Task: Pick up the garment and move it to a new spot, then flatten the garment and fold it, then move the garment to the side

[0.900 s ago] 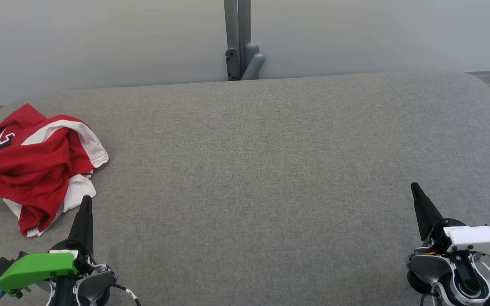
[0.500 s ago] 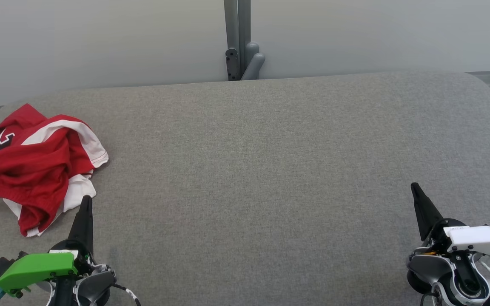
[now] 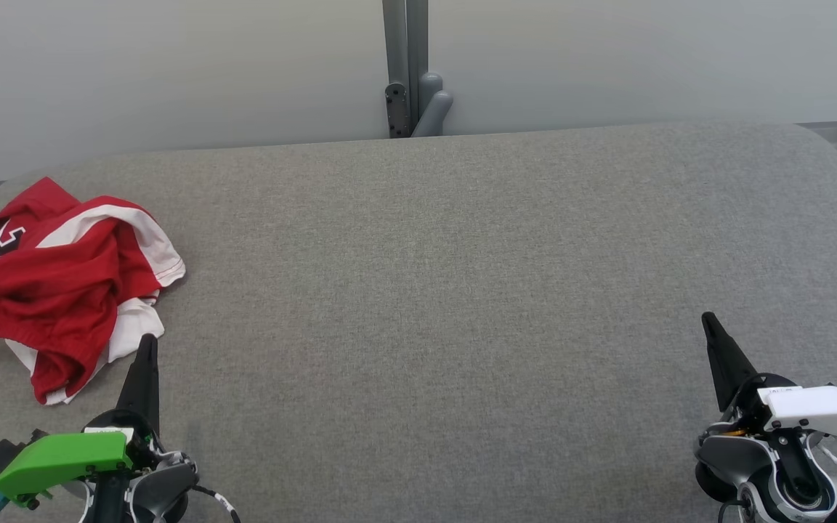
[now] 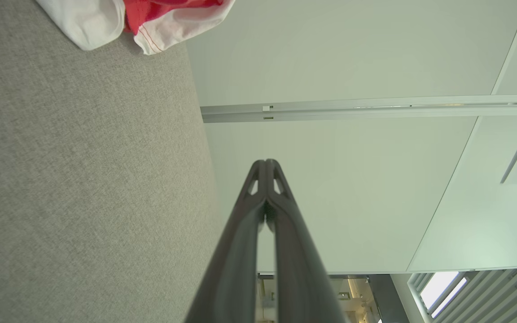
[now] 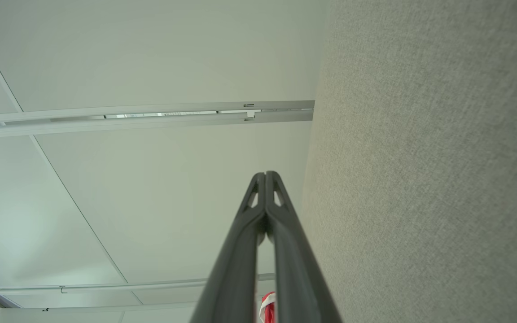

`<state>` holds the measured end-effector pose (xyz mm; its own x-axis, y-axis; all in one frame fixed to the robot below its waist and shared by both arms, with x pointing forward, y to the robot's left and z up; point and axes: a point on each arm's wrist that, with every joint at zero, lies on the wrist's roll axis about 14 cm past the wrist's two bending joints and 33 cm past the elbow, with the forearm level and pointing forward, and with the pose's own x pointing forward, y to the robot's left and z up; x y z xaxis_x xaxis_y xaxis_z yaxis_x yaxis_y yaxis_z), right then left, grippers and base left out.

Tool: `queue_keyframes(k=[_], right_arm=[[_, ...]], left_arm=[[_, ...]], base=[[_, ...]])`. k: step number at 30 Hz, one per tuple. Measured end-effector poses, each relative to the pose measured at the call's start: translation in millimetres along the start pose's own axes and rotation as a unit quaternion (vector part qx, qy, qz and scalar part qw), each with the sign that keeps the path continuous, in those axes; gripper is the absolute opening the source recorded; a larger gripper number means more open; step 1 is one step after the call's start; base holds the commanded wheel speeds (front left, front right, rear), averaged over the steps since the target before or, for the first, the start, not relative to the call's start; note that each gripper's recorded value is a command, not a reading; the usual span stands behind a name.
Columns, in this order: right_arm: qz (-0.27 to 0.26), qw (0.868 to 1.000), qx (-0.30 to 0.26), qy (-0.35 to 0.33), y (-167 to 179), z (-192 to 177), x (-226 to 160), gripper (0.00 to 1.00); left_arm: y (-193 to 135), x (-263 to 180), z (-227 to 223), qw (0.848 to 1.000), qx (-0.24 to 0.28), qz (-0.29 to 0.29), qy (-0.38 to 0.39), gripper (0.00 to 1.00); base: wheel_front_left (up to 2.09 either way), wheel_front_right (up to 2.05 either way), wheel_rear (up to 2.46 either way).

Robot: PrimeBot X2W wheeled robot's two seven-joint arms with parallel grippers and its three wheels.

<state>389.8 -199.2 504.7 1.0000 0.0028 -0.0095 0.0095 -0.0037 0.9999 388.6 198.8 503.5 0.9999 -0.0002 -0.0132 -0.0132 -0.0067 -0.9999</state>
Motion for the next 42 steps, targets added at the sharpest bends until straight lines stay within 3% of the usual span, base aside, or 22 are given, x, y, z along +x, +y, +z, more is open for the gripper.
queue_keyframes(k=[42], right_arm=[[0.0, 1.0, 0.0, 0.0, 0.0, 0.0, 0.0, 0.0]], left_arm=[[0.0, 0.0, 0.0, 1.0, 0.0, 0.0, 0.0, 0.0]], base=[[0.0, 0.0, 0.0]])
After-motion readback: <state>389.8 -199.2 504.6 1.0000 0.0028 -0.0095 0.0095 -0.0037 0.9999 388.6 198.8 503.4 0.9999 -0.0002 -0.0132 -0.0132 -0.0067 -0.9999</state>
